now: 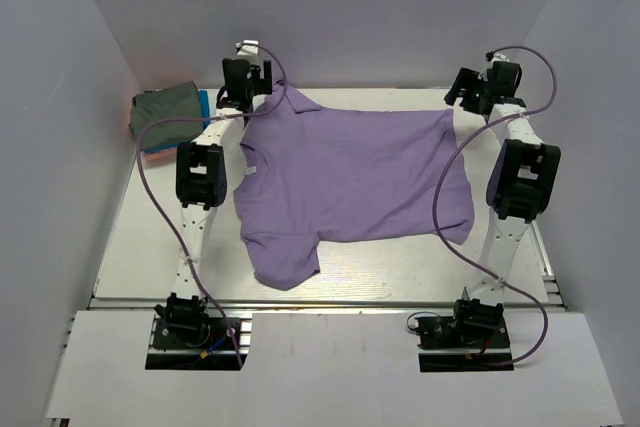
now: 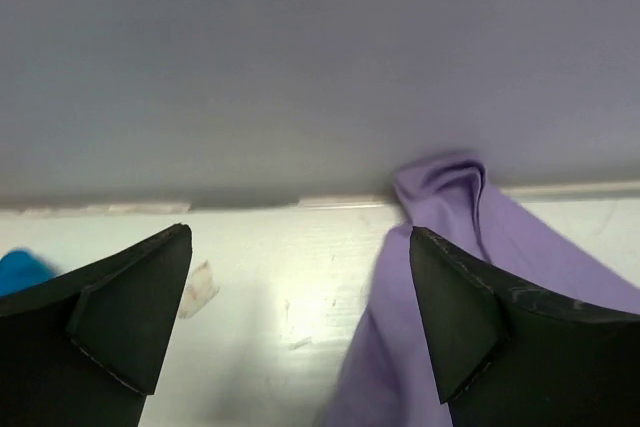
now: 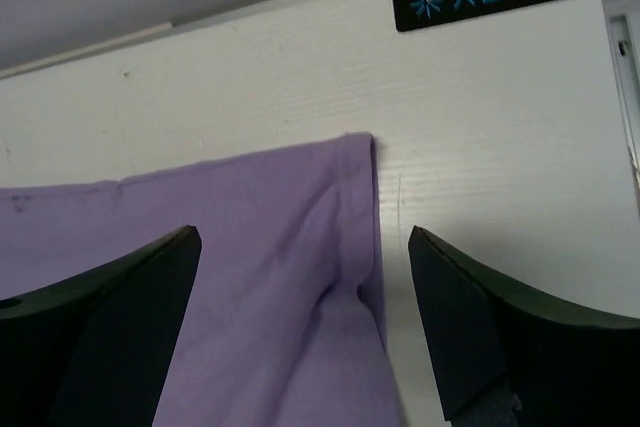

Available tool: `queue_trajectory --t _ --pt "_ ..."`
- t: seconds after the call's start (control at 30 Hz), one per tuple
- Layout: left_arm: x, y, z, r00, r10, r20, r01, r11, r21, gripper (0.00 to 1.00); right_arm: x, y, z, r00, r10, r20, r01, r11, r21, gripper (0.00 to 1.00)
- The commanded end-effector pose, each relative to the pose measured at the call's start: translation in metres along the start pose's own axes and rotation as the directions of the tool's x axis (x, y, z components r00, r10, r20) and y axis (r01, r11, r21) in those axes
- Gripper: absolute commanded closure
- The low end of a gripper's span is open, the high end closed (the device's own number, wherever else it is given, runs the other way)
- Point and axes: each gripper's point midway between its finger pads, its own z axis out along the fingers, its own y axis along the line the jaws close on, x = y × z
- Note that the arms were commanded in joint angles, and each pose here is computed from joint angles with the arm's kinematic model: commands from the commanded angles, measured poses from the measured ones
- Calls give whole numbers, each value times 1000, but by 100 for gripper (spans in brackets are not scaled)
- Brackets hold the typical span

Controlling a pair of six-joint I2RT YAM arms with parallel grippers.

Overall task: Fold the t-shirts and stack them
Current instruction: Flatten out the tshirt

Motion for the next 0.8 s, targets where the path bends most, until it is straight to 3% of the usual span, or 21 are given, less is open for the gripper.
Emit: queue_trajectory --t 0.0,0.13,0.17,0.2,0.23,0.27,0.3,0.4,0.43,0.57,0.6,0.63,0.77 --pt "-118 9 -46 991 -63 118 63 998 5 0 -43 11 -52 996 -17 83 11 997 71 10" --pt "-148 12 -89 997 -71 38 70 997 25 0 -19 10 -91 996 88 7 -88 987 131 10" --pt "-136 6 -103 996 -80 -47 82 996 31 0 -23 15 -109 994 103 19 -105 985 138 10" --pt "-134 5 -114 993 -85 -83 88 995 41 0 9 13 -122 991 126 -44 -118 981 154 10" --pt "-107 3 -125 981 -89 -170 98 994 44 0 18 15 -128 989 137 -58 -126 980 154 10" --pt "-121 -6 -153 977 -100 -188 115 991 73 0 34 17 -143 983 173 -69 -160 974 158 10" --pt "-83 -9 -167 957 -85 -276 113 990 88 0 48 20 -157 979 186 -79 -172 972 158 10" --pt "-50 -35 -231 918 -128 -375 205 964 171 0 68 17 -194 970 236 -57 -219 952 214 10" --pt "-42 -43 -250 905 -138 -403 233 952 198 0 95 15 -206 961 262 -90 -235 943 236 10" --pt "-16 -68 -331 879 -187 -438 324 909 263 0 131 11 -237 946 304 -111 -262 921 290 10" --pt "15 -81 -355 850 -170 -499 345 894 284 0 141 13 -243 933 336 -130 -286 909 303 10" --pt "21 -91 -373 836 -174 -520 376 872 313 0 155 13 -252 929 342 -138 -288 907 309 10" --pt "68 -93 -453 764 -146 -628 392 878 274 0 178 13 -270 933 331 -144 -277 912 304 10"
